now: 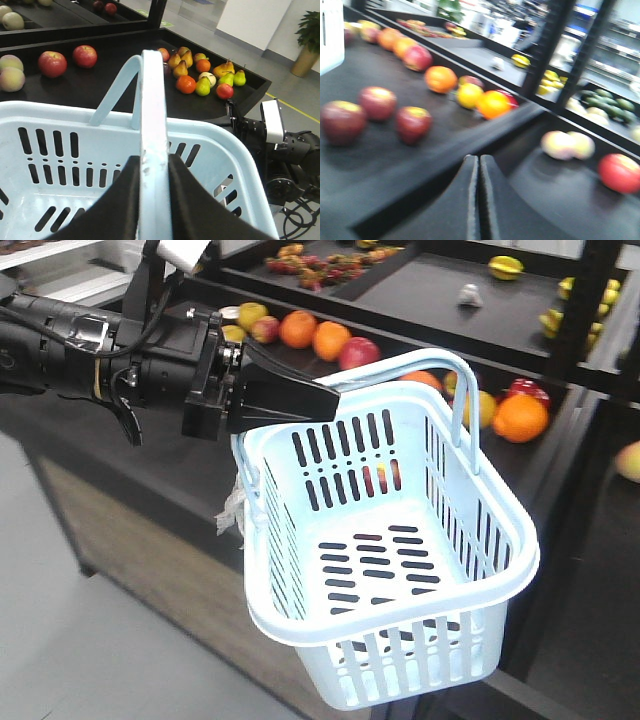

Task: Pick three apples into basket with both arms
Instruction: 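Turn the base away from the table holding the basket aloft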

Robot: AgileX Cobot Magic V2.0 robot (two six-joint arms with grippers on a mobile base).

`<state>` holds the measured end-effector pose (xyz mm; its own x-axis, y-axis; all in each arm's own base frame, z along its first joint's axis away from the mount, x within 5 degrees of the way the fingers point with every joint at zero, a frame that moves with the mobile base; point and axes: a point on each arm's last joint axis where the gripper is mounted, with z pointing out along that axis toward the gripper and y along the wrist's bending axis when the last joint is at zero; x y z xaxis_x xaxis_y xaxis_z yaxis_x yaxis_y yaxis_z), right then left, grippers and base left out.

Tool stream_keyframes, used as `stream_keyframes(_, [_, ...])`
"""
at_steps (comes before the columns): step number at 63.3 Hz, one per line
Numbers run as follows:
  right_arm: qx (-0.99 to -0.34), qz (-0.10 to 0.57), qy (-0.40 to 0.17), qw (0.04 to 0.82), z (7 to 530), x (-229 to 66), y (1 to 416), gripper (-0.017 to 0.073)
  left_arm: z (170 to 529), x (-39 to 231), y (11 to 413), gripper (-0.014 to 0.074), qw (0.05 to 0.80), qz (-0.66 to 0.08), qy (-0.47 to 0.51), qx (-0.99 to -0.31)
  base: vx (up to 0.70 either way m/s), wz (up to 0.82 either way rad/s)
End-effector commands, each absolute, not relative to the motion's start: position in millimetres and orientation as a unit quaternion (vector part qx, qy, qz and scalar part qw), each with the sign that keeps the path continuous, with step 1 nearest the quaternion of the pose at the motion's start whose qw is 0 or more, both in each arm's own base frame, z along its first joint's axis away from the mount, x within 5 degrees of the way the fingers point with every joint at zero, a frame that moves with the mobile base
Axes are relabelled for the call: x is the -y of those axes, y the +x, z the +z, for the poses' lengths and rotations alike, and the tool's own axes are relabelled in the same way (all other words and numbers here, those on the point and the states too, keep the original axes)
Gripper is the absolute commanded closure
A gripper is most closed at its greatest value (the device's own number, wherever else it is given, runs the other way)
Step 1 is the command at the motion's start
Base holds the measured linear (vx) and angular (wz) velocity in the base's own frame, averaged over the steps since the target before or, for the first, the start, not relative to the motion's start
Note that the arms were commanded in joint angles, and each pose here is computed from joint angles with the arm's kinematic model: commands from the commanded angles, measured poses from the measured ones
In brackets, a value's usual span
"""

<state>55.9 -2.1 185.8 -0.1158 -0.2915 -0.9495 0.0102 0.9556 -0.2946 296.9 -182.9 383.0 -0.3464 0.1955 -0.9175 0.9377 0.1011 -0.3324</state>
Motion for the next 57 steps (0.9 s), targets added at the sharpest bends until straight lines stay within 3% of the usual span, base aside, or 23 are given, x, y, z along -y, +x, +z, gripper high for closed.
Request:
stream_keyframes(1, [-0.713, -0.127, -0.093, 0.683, 192.1, 2.8, 56.4, 0.0563, 403.1, 178.2, 273.6, 0.0602, 0.348, -0.509, 0.494, -0.613, -0.14, 0.53])
stream_keyframes(57, [-0.713, -0.127, -0.093, 0.683, 192.0, 2.8, 56.4, 0.0563, 403.1, 178.2, 273.6, 0.0602, 0.348, -0.509, 0.494, -0.613, -0.11, 0.41])
